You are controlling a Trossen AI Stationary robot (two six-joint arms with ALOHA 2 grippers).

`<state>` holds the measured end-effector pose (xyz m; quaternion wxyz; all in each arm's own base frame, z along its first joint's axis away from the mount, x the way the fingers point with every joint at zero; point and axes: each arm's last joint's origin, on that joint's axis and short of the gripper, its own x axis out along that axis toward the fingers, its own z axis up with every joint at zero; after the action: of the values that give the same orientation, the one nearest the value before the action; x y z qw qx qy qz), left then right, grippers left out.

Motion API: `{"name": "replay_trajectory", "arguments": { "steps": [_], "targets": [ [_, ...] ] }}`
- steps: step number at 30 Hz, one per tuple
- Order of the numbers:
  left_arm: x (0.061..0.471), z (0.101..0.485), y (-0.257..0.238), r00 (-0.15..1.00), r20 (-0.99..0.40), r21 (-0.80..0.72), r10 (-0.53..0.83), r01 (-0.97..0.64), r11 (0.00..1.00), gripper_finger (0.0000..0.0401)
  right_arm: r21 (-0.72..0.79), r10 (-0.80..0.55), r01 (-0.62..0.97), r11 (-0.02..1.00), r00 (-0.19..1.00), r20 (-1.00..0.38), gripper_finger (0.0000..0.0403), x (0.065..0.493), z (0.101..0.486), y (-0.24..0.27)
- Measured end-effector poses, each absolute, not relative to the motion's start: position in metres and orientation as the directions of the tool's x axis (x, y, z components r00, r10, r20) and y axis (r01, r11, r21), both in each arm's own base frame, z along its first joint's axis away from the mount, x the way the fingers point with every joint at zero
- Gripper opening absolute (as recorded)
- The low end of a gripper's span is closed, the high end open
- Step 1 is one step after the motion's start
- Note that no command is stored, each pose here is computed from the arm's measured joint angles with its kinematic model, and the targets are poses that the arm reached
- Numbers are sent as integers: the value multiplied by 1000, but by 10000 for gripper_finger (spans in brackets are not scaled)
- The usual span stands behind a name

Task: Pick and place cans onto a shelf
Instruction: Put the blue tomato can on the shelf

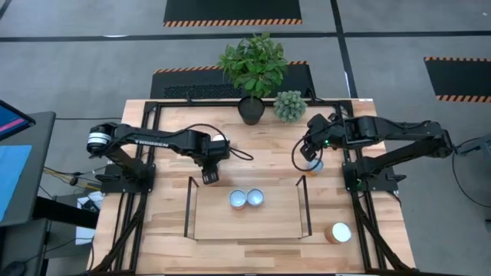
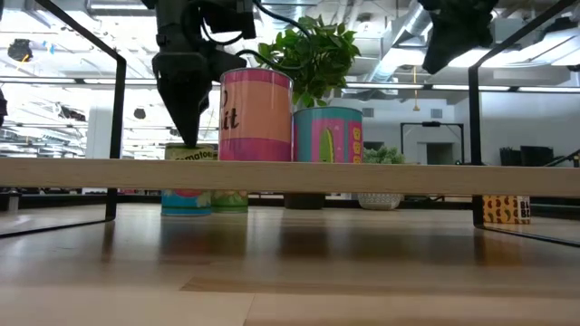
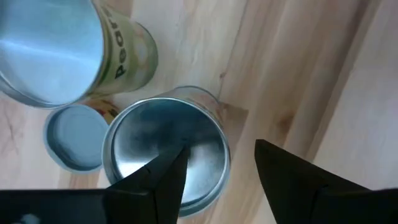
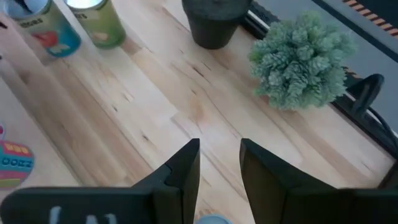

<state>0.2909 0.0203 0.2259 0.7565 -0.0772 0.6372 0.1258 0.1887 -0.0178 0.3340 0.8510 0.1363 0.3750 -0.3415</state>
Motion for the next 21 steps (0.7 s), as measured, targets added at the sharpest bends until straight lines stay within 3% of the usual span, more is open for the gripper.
{"name": "replay_trajectory", "arguments": {
  "steps": [6, 12, 17, 21],
  "targets": [
    [295, 218, 20, 129, -983, 83, 127, -303, 949, 163, -22, -479, 683, 730, 489, -729, 135, 188, 335, -18],
    [291, 226, 14, 167, -978, 64, 125, -332, 941, 21, -25, -481, 684, 729, 486, -730, 132, 188, 334, -18],
    [288, 239, 9, 156, -981, 54, 120, -374, 926, 2, -29, -484, 686, 727, 483, -730, 132, 188, 334, -18],
    [291, 278, -1, 195, -970, 68, 145, -356, 932, 0, -29, -486, 686, 727, 483, -729, 132, 188, 334, -18]
  ]
}}
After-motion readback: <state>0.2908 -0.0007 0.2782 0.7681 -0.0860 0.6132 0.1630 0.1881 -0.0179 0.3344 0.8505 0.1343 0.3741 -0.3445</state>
